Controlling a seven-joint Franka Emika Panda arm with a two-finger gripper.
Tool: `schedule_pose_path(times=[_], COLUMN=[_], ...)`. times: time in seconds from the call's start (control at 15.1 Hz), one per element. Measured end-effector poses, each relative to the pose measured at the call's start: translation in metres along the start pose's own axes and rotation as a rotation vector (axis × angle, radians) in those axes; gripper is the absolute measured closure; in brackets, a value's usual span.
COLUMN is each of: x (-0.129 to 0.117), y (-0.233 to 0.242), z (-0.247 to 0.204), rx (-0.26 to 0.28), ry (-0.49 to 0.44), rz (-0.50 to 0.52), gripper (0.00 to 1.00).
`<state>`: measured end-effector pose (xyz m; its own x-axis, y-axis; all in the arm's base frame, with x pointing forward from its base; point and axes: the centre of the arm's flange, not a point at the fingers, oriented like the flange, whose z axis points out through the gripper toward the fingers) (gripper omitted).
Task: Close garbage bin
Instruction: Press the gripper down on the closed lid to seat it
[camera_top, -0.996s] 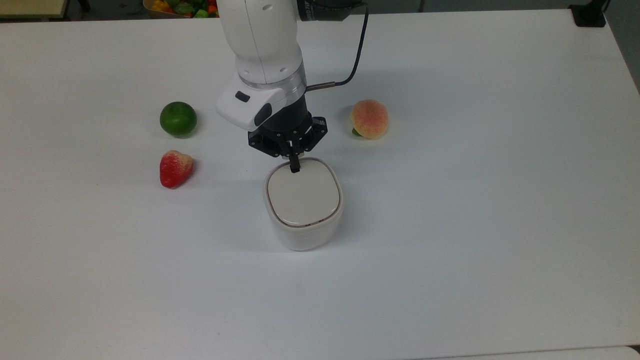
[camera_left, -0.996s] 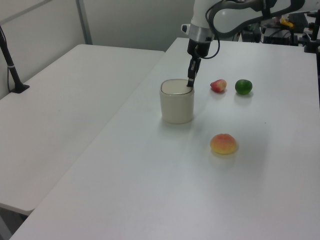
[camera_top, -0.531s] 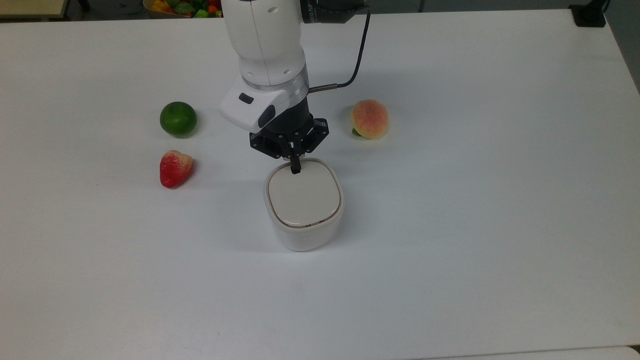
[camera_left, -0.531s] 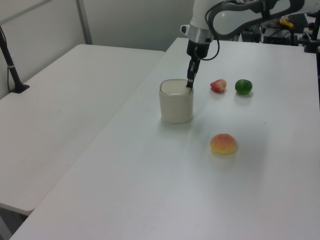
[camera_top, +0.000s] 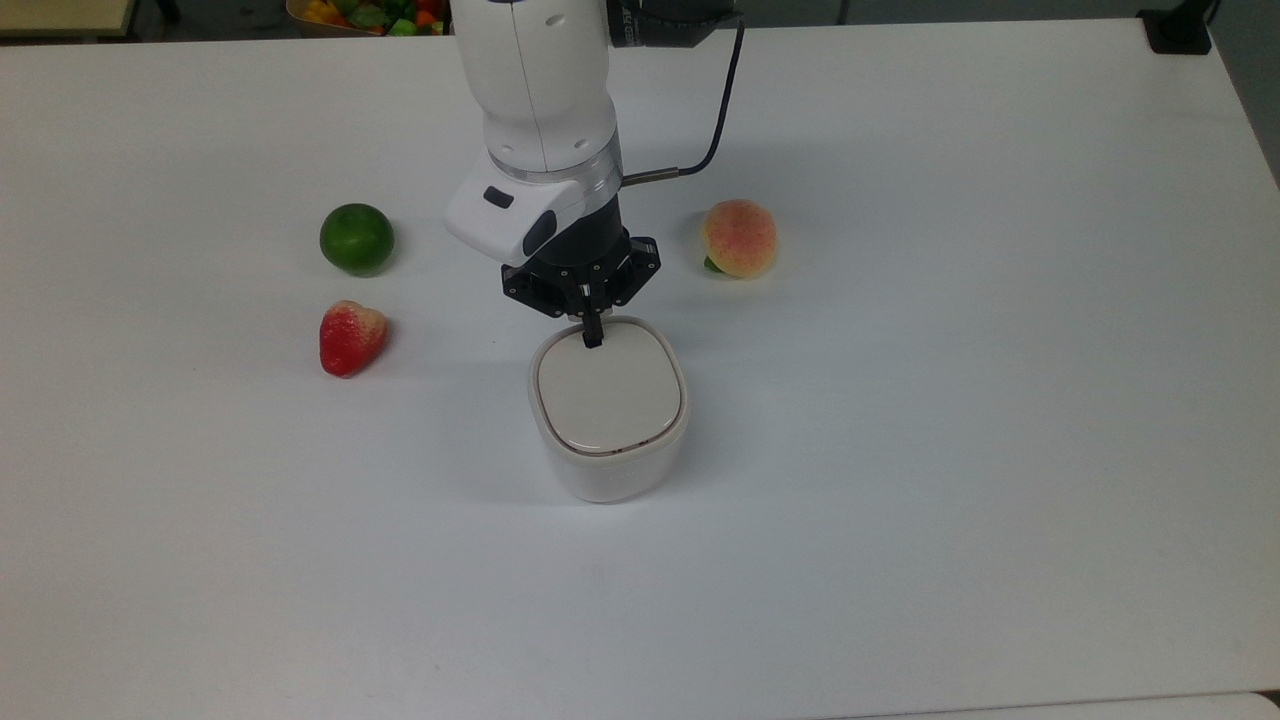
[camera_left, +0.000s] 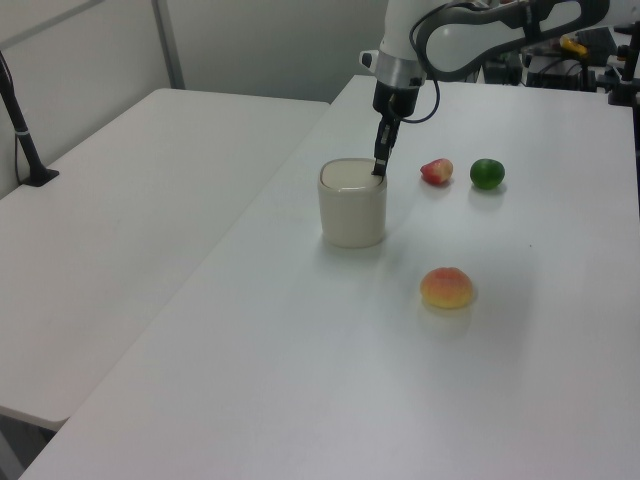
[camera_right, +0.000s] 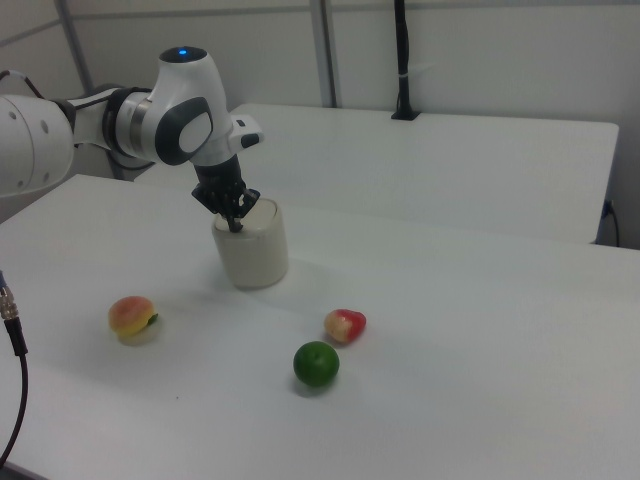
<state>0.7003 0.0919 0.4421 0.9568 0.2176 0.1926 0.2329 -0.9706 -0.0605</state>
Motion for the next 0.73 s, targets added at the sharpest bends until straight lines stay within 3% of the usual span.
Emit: schedule_pose_path(times=[0.73], x=[0.0013], y=[-0.0011], z=[0.0027], rx=[-0.007], ry=[-0.003], rz=[-0.007], gripper=[0.99])
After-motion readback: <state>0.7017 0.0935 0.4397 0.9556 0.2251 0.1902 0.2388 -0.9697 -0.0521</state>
